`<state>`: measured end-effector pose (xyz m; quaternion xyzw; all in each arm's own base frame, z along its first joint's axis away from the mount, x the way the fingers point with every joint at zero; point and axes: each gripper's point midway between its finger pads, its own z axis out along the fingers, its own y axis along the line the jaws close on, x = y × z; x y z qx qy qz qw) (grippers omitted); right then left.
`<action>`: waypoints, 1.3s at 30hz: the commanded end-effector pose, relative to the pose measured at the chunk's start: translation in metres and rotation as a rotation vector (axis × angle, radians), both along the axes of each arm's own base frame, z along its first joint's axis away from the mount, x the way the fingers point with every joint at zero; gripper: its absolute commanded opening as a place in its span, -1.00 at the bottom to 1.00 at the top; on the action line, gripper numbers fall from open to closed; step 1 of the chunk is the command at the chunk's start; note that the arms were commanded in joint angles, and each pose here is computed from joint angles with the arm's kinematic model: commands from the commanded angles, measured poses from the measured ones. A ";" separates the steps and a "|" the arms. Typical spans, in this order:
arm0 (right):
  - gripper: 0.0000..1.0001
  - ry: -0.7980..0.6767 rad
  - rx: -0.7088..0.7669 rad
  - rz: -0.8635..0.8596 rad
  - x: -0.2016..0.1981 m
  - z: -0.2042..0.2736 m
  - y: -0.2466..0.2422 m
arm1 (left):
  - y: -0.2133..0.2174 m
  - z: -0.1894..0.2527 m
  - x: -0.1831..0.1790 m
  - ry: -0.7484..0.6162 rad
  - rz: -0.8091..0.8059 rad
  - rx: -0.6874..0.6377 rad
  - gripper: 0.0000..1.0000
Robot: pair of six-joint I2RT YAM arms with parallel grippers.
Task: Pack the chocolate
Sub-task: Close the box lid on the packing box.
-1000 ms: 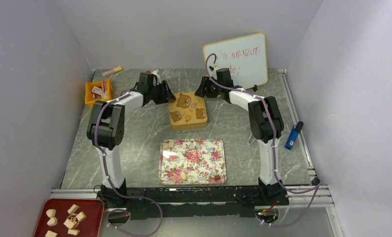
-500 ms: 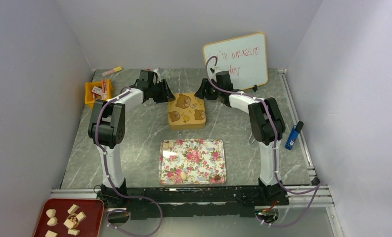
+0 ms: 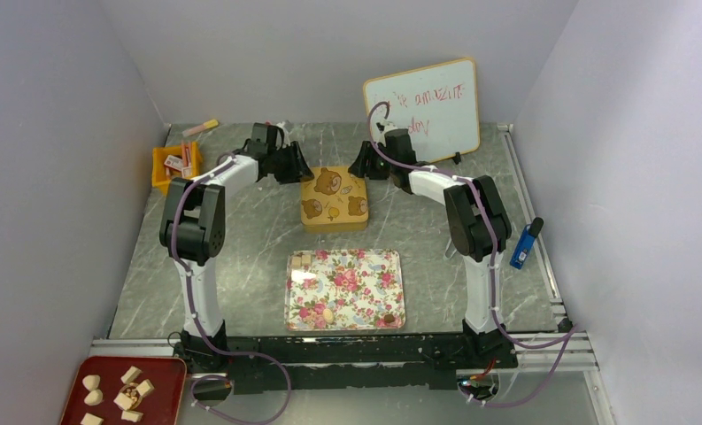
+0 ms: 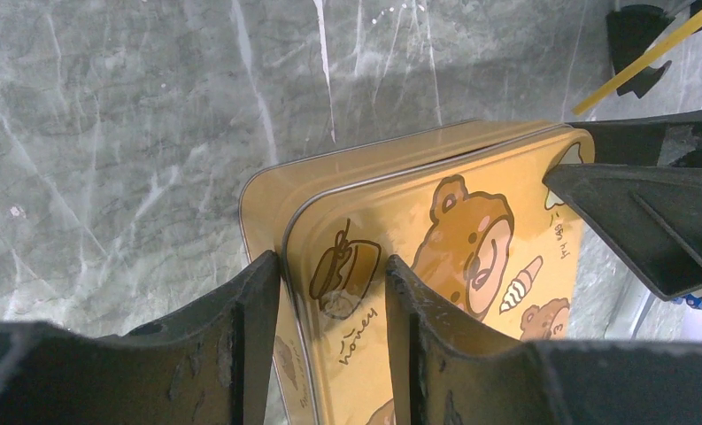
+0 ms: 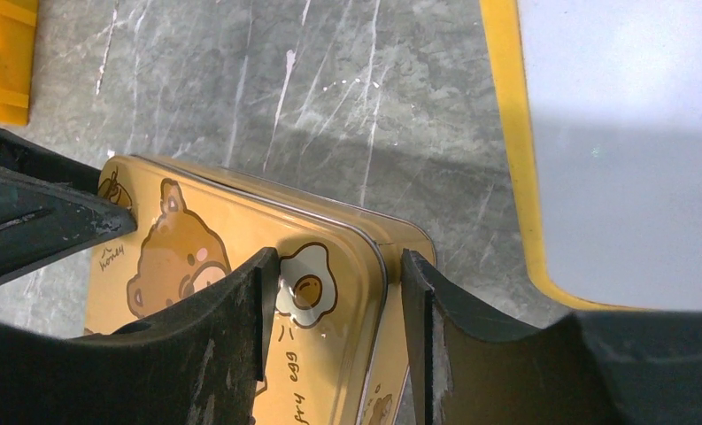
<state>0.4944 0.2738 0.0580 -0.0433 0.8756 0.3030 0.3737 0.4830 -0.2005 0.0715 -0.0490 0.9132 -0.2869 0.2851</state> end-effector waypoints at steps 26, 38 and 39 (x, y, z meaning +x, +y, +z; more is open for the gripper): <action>-1.00 0.659 -0.261 0.168 -0.184 -0.154 -0.016 | 0.015 -0.128 -0.095 0.376 -0.050 0.337 -0.90; -1.00 0.692 -0.241 0.159 -0.198 -0.160 -0.019 | 0.013 -0.137 -0.102 0.401 -0.079 0.356 -0.90; -1.00 0.689 -0.243 0.160 -0.195 -0.158 -0.018 | 0.013 -0.137 -0.101 0.400 -0.080 0.357 -0.90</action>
